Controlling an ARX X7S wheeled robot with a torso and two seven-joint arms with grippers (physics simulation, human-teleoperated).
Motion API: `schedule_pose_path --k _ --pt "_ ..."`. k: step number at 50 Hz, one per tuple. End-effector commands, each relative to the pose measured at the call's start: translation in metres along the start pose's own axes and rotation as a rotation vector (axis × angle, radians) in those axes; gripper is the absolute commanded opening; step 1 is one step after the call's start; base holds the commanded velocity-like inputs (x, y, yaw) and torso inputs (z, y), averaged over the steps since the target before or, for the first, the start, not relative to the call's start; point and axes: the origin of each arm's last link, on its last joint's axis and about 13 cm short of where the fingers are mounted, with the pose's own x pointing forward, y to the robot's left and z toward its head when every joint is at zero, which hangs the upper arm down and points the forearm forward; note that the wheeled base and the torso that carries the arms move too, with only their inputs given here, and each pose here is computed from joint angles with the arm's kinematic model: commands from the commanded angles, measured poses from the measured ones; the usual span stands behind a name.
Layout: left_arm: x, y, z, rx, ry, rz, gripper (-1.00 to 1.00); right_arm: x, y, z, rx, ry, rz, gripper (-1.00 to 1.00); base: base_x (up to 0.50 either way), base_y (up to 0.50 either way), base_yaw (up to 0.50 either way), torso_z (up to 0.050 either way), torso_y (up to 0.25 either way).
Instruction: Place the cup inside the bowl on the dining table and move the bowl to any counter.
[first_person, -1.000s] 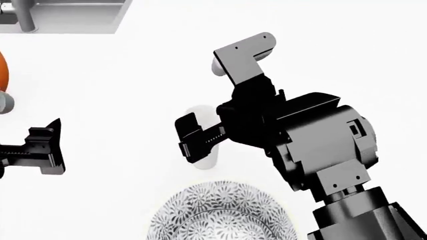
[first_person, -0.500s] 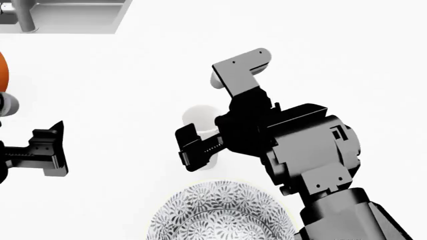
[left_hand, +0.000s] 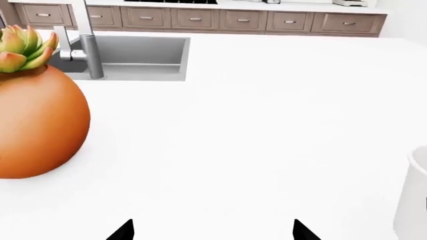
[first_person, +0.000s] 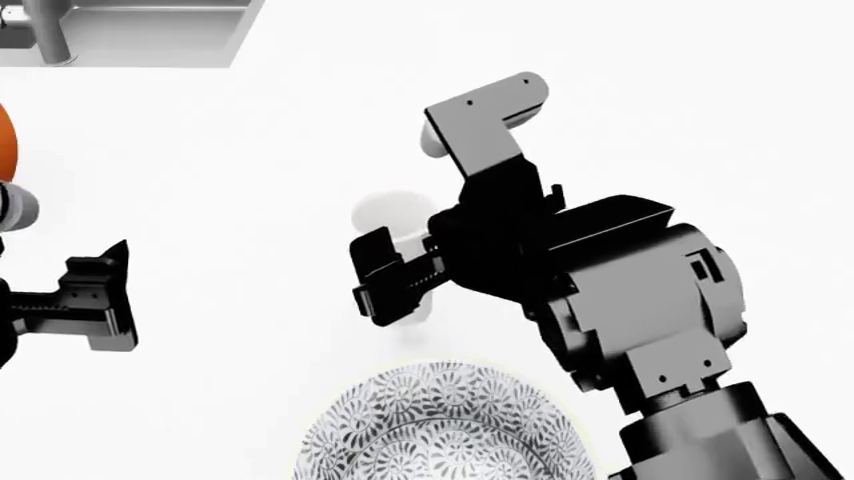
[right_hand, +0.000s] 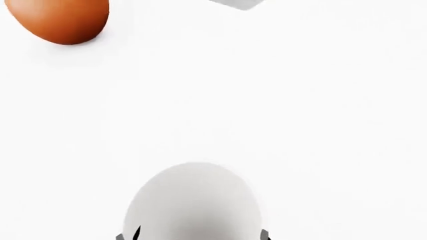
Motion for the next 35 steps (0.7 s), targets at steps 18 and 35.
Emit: schedule_pose_path --k 18,35 --pt "-0.013 0.013 0.006 0.055 -0.002 -0.247 1.0 -0.106 0.038 0.016 -0.064 -0.149 -0.038 -1.0 0.0 0.0 0.0 0.0 0.0" --pt "0.007 -0.024 -0.004 0.09 -0.007 -0.25 1.0 -0.165 0.071 0.009 -0.047 -0.218 -0.005 -1.0 0.0 0.0 0.0 0.0 0.0"
